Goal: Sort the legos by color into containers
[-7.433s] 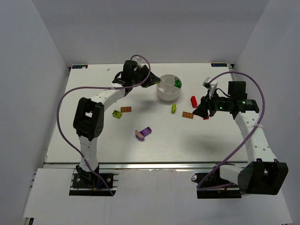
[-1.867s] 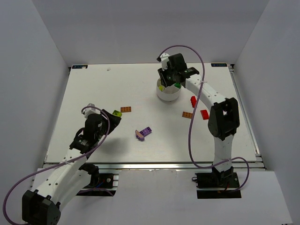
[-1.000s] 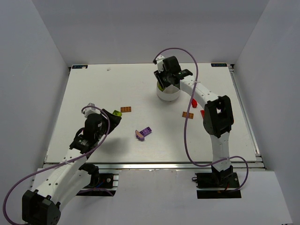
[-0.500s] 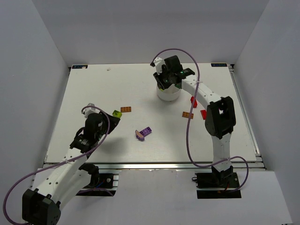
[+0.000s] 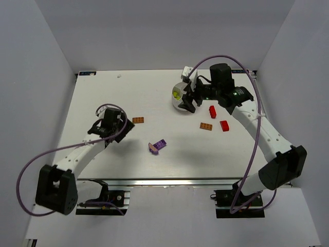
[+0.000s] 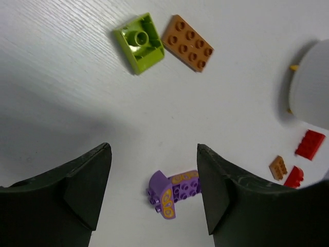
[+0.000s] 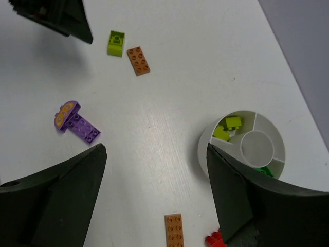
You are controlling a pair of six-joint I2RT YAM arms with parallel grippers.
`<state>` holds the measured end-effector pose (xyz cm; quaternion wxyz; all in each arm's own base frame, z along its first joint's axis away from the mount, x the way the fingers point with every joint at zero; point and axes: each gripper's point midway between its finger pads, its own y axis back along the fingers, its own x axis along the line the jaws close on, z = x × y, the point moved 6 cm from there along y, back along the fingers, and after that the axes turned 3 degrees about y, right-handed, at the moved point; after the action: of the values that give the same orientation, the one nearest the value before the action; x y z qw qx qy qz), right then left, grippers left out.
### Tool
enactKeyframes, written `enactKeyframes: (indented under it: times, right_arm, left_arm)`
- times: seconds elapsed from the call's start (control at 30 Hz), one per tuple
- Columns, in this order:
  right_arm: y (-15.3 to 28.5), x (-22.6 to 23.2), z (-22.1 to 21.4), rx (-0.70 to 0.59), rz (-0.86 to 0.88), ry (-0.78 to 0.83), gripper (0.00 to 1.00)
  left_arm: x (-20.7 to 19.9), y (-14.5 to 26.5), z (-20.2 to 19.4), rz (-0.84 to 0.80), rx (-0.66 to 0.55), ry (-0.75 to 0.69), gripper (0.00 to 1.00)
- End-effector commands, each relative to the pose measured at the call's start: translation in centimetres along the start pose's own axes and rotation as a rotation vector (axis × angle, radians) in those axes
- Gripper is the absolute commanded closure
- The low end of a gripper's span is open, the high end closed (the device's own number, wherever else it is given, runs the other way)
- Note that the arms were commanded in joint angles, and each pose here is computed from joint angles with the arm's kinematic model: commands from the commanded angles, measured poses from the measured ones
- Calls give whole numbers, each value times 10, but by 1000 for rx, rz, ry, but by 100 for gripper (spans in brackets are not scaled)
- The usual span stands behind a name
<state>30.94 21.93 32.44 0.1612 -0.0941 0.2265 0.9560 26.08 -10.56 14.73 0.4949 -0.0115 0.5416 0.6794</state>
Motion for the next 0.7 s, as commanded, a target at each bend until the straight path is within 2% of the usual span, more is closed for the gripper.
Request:
enactKeyframes:
  times: [0.0,0.07,0.13,0.23,0.47,0.67]
  right_arm:
    - [8,7,-15,7,32,-10,17]
    - [18,4,-23,12,0,-30,17]
    - [30,-3,-29,10,-36,-55,17]
    - [45,-11,-38,1,-75,-108,18]
    - [66,-17,-53,-8,-139,-182,18]
    - [74,-19,-61,-2,-175,-214,18]
  left_arm:
    - [-9,-20,15,71,32,33,23]
    - [-22,-29,30,97,31,57,23]
    - [-13,-46,31,217,57,51,23]
    - [-20,-61,45,276,41,34,23]
    - [-30,-83,55,327,61,23,25]
    - [-27,-84,55,341,62,23,25]
